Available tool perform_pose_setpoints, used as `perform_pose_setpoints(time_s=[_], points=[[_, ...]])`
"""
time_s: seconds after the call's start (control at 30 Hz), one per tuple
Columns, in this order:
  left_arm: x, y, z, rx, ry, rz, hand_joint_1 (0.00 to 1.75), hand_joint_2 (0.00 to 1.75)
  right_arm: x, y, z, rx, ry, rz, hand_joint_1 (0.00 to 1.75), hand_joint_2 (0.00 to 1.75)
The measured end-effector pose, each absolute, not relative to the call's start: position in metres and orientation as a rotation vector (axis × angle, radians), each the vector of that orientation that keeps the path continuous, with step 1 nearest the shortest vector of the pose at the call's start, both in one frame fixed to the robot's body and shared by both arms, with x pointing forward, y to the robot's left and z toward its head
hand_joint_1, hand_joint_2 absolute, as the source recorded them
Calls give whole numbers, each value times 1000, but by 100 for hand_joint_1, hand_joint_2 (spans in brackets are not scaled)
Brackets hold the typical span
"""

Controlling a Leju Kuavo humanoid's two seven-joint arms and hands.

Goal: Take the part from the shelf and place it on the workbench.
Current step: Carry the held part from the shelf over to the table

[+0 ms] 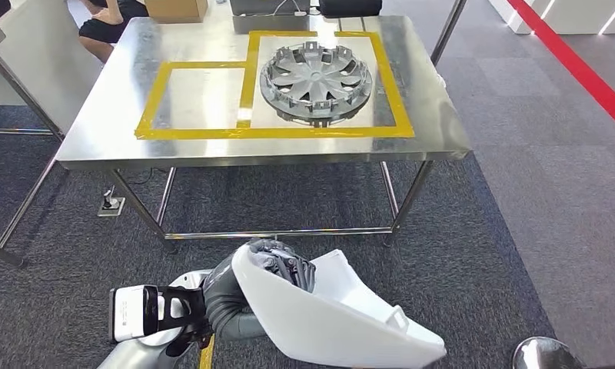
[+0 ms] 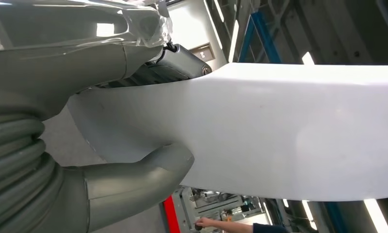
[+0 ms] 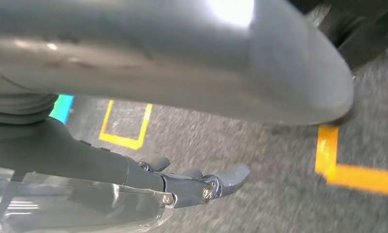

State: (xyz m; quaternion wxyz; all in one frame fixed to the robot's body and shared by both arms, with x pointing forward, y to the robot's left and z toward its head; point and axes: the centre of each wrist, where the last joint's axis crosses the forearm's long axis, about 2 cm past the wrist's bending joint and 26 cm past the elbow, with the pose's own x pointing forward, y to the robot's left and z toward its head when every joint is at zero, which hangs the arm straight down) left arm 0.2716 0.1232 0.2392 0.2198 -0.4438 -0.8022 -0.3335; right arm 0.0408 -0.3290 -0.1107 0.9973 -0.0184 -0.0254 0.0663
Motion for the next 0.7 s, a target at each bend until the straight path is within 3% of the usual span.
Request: perform_pose_setpoints(time_s=[0.7], points=[[278, 125, 235, -1254, -2214, -900, 175, 175, 25, -367, -108, -130, 14, 60, 0, 0]])
